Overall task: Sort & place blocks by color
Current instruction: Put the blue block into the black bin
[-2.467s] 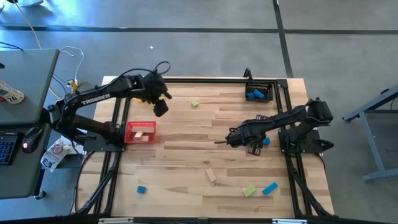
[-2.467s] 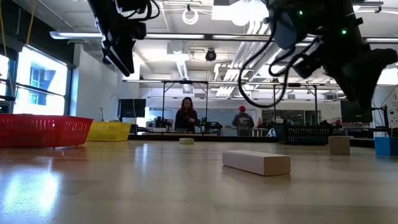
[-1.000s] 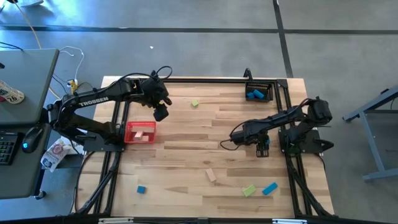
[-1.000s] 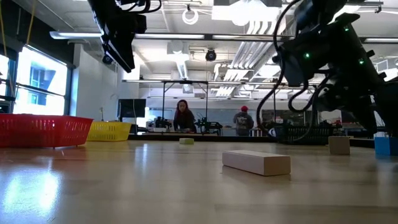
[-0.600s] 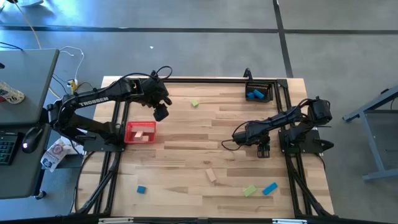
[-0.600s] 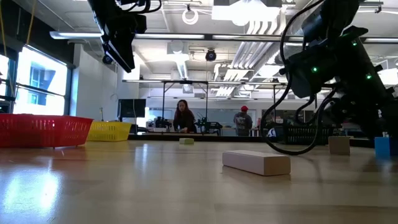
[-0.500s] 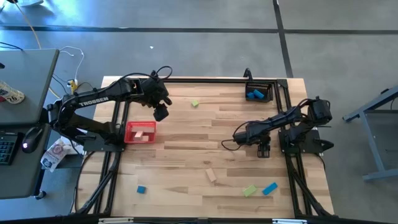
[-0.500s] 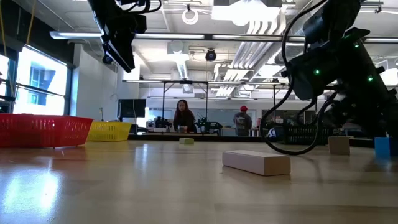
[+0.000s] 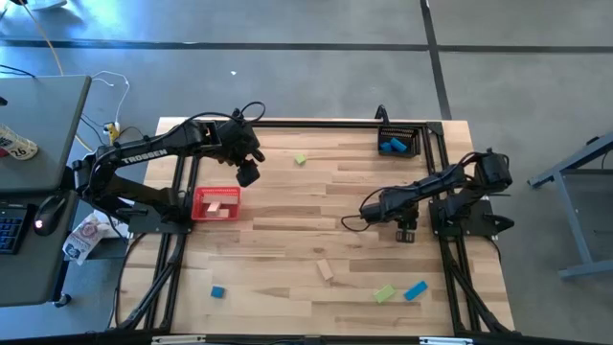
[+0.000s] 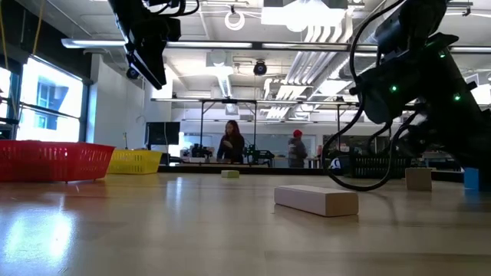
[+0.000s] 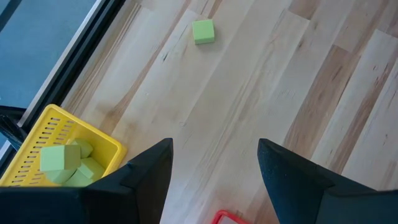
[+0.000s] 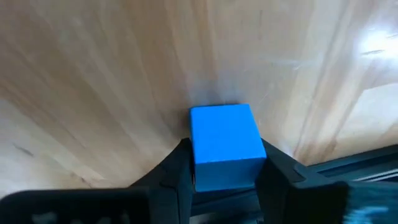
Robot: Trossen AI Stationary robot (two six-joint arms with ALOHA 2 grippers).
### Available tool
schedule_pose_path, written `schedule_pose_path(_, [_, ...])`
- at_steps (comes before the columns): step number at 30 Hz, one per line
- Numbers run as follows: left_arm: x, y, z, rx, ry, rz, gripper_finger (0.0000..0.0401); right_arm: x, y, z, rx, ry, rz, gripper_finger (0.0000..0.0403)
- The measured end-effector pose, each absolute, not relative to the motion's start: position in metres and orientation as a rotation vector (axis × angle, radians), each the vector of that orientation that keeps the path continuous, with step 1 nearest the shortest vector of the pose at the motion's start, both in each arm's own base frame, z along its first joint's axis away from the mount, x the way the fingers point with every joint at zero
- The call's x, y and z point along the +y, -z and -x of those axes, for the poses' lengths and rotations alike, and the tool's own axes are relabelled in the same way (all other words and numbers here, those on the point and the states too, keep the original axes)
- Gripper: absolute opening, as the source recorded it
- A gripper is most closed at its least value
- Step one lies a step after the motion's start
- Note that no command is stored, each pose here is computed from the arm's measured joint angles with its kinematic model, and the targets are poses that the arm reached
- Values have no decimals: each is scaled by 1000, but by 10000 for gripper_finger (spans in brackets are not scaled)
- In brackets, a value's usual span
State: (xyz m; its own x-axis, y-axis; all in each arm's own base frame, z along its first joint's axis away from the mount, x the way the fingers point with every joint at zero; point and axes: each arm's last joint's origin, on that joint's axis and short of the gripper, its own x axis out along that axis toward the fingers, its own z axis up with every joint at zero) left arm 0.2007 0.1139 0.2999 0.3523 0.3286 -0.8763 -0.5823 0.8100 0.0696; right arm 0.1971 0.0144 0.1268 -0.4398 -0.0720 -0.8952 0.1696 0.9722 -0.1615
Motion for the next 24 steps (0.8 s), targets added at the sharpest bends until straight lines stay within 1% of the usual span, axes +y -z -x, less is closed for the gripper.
schedule_pose_path(5, [114,-300,-201,1058,-598,274,220,13,-144,-207,1876,378,-67,105])
schedule_pose_path(13, [114,-300,-201,1059,-598,274,220,3,-192,-226,1583,560,-44,105])
schedule_pose_path(19, [114,-300,-201,1059,-596,276,220,-27,-221,-236,1424,739,-60,105])
schedule_pose_path(24, [114,-300,-201,1059,-595,276,220,-63,-239,-238,1314,958,-93,105])
